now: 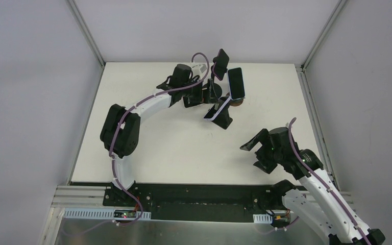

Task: Remove the phone from the phone stand

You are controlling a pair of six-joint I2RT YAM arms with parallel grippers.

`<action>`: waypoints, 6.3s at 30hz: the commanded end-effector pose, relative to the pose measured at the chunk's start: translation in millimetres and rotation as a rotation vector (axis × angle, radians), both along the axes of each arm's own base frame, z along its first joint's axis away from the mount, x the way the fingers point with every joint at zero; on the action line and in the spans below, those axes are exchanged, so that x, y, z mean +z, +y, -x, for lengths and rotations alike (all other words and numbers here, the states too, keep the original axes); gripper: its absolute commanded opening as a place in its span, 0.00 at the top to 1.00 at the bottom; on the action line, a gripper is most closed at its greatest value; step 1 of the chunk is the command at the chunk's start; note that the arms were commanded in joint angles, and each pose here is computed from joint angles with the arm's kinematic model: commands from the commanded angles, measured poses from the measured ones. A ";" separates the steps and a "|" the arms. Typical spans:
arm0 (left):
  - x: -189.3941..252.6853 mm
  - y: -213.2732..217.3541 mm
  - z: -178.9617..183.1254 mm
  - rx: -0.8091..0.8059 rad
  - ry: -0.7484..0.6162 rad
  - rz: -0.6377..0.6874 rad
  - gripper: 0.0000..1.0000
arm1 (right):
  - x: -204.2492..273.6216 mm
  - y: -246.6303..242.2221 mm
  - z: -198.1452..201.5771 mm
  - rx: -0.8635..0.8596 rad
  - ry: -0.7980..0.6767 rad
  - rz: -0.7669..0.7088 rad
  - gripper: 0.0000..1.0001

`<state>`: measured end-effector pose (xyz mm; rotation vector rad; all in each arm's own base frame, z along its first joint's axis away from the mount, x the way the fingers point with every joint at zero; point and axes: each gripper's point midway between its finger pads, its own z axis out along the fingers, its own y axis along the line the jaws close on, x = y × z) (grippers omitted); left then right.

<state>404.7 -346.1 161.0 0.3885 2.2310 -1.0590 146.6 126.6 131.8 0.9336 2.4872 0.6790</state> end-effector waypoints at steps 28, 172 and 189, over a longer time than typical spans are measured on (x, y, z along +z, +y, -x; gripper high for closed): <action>-35.3 -19.4 55.3 -0.141 0.128 0.069 0.01 | 5.5 4.8 -2.5 -0.011 -0.014 -0.037 0.01; 30.6 198.5 87.3 0.411 -0.232 -0.700 0.02 | -23.0 -15.0 -12.8 0.025 0.057 0.185 0.01; 93.4 96.1 93.2 0.140 -0.329 -0.270 0.02 | -18.0 -16.3 -13.5 0.022 0.040 0.185 0.01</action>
